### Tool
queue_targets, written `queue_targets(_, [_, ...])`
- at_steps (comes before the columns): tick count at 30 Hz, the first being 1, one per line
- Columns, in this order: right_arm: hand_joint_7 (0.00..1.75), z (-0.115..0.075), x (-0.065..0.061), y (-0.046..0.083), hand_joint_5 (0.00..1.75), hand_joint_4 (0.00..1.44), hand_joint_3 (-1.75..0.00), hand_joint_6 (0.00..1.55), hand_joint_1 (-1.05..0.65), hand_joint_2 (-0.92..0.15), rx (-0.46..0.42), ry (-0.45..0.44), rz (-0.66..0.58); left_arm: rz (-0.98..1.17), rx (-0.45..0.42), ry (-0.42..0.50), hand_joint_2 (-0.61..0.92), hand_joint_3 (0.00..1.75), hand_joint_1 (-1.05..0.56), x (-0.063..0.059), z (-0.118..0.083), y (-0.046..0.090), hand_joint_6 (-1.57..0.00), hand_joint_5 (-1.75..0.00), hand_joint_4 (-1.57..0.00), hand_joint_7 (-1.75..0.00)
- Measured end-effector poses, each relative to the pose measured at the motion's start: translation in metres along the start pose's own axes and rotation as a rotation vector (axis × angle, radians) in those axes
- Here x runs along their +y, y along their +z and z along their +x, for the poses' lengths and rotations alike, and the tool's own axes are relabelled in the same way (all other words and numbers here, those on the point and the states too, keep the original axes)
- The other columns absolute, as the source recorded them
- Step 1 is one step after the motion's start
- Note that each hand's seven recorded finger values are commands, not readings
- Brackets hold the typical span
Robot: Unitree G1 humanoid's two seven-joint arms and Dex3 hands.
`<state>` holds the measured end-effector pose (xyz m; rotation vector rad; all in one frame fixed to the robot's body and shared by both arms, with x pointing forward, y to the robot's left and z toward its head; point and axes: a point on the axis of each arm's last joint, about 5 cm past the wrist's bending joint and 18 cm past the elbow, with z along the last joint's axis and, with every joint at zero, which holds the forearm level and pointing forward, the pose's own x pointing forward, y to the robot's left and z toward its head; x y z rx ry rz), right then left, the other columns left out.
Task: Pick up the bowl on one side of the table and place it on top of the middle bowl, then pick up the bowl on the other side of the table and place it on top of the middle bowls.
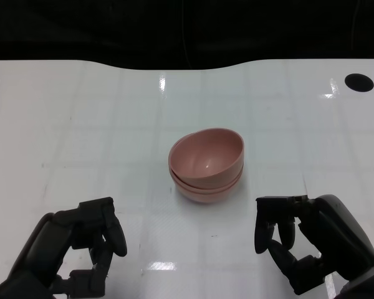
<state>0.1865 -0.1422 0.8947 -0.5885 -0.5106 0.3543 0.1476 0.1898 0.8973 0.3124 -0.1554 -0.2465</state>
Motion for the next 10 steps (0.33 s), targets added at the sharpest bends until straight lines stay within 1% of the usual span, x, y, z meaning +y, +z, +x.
queue_targets(10, [1.44, 0.0001, -0.0008, -0.0005, 1.75, 0.95, -1.73, 0.9, -0.08, -0.07, 0.008, 0.002, 0.016, 0.012, -0.003, -0.004, 0.37, 1.45, -0.14, 0.0003, 0.0049, -0.0034, -0.8, -1.75, -0.87, -1.55])
